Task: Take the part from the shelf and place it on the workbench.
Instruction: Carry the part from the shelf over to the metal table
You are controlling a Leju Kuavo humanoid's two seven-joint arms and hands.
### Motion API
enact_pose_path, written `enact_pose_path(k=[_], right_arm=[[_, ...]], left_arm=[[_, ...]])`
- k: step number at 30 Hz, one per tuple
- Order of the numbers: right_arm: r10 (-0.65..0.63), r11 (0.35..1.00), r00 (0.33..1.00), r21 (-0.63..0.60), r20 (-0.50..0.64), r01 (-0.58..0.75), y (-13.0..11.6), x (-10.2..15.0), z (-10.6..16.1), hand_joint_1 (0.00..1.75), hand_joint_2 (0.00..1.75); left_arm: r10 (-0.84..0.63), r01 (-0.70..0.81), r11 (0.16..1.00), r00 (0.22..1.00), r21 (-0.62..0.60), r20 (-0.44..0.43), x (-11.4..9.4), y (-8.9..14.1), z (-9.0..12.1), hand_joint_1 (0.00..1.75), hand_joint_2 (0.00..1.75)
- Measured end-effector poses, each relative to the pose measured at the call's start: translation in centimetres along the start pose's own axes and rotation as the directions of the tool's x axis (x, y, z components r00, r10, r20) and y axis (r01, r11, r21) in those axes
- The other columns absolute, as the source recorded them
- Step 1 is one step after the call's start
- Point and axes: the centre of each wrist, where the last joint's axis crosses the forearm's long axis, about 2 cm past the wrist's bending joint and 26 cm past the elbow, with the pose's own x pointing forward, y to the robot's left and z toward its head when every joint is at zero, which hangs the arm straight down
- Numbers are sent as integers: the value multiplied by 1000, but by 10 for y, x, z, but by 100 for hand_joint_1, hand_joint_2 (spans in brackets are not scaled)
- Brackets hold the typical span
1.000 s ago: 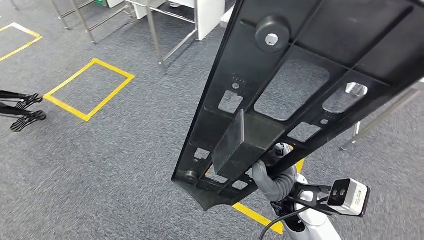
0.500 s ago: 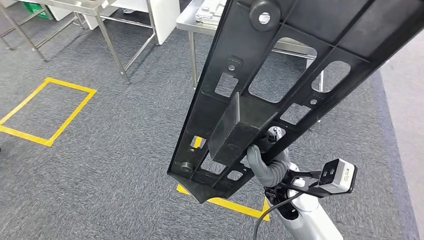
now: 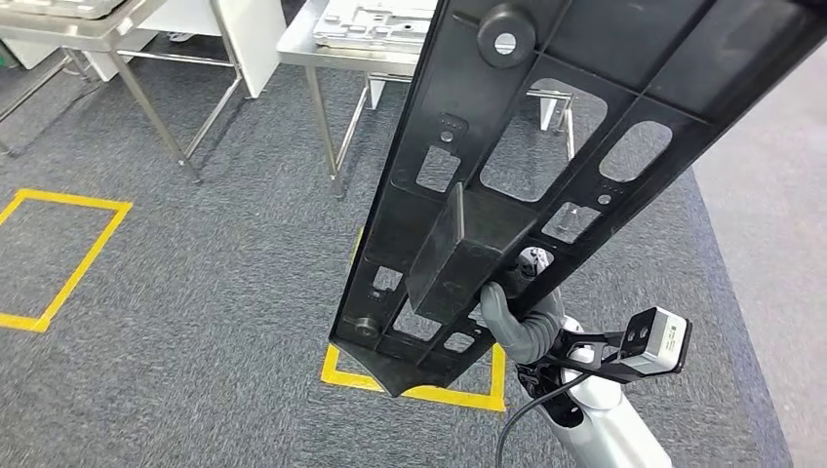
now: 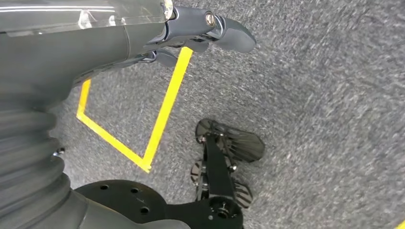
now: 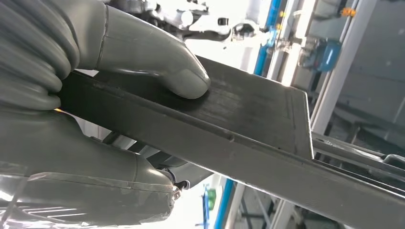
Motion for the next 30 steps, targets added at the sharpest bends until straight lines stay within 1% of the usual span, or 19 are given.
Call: enact_pose_path(k=[11,30], right_arm=[[17,1000,1000,11,0,-17,-1,-2,-1,175,175],[26,999,1000,19,6,-26,1,-2,-3,175,175]], left_arm=[[10,-10,1000,1000,-8,-6,-4,2,2,0,175],[14,-14,1000,1000,-17,23,-4,2,1,0,175]])
